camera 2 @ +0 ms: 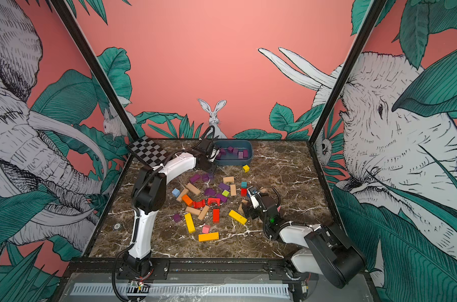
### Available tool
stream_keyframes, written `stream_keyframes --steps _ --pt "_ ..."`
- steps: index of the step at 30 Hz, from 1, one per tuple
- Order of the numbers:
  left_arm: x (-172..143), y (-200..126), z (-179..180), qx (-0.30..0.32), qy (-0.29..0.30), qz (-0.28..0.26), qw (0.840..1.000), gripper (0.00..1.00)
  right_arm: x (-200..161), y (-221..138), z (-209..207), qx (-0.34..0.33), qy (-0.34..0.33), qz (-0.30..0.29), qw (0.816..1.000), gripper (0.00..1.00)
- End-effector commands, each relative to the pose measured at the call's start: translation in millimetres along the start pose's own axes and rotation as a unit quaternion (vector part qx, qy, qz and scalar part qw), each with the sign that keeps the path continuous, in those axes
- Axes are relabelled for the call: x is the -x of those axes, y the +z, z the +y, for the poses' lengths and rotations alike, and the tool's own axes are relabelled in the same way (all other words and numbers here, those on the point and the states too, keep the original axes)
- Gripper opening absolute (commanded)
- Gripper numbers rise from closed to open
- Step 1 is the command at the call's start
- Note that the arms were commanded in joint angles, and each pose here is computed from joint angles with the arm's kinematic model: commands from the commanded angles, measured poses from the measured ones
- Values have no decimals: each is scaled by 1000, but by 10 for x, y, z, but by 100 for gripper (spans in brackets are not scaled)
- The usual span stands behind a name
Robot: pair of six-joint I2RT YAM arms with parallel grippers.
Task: Pick purple bricks into the storage bin
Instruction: Pick up the building block from the center of the board, then place the building block in the storage box.
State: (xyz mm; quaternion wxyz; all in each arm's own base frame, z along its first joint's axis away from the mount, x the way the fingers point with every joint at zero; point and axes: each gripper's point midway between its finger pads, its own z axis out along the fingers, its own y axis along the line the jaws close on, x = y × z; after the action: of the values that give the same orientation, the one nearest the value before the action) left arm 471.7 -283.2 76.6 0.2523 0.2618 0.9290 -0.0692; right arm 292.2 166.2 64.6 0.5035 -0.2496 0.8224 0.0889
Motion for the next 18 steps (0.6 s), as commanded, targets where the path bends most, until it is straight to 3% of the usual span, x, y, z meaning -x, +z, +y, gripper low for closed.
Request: stream_keyframes --steps 1,8,18 --pt "484 -620 -84 -3 5 -73 997 25 153 23 -9 1 -1 -21 1000 99" --pt "872 -771 -180 -24 -7 -127 992 25 156 26 -2 2 -1 -21 1000 99" --pt "1161 -464 -199 -26 0 -143 989 25 156 25 -6 2 -1 -21 1000 99"
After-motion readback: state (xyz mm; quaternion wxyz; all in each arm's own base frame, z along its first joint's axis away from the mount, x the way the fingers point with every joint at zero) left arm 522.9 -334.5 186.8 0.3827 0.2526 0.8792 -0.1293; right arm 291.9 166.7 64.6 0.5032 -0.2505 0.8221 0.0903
